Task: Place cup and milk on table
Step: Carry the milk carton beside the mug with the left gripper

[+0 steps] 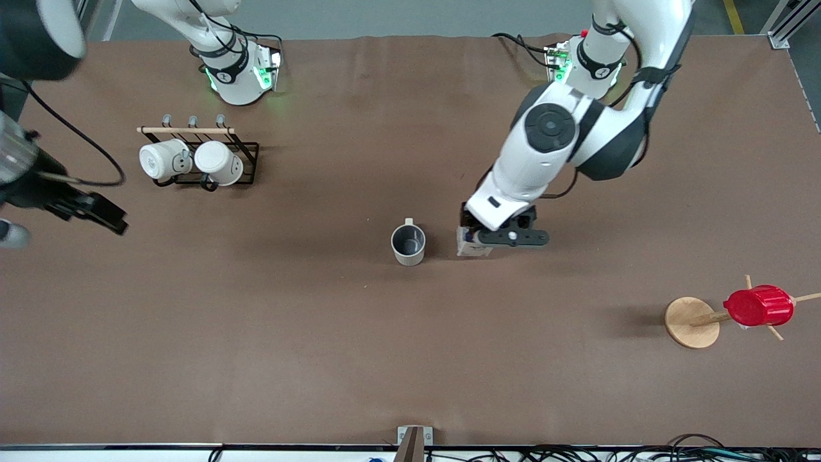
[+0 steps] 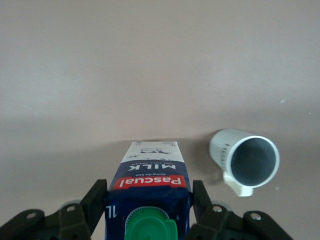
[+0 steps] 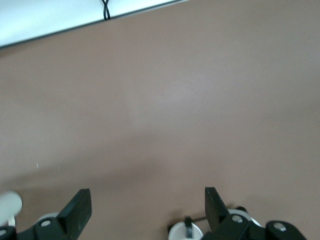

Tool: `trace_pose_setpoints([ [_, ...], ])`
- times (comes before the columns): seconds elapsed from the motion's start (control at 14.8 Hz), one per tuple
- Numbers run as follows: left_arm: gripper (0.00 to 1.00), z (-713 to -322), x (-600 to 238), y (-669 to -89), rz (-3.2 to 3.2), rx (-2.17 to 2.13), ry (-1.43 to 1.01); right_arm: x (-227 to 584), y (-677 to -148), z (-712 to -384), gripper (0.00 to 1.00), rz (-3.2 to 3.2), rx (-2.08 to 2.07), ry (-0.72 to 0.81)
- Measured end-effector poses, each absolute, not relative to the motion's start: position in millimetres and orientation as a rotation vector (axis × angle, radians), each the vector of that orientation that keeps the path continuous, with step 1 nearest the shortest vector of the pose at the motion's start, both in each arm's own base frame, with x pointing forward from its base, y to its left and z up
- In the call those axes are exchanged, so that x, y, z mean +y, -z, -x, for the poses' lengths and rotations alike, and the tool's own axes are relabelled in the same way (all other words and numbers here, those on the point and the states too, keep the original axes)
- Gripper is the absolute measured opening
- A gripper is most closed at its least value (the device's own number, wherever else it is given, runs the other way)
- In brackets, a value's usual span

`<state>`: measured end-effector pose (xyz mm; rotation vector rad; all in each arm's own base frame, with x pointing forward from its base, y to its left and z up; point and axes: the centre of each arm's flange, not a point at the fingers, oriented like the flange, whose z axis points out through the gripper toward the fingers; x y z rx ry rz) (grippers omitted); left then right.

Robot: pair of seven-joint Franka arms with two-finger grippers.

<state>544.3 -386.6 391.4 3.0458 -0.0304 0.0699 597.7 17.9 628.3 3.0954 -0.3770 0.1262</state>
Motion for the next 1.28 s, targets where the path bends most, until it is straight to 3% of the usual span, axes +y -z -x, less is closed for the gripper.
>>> trace_pose_setpoints([
  [0.4,0.74,-542,-433,-360,-3.084,0.012,-0.088,-42,-659,-559,1.0,-3.131,-0.173,-0.026],
  [1.08,0.76,-546,-436,-345,-3.106,-0.01,-0.092,-49,-653,-556,1.0,-3.134,-0.133,0.029],
  [1.28,1.0,-550,-437,-354,-3.095,-0.006,-0.115,-49,-652,-555,1.0,-3.135,-0.131,0.036],
])
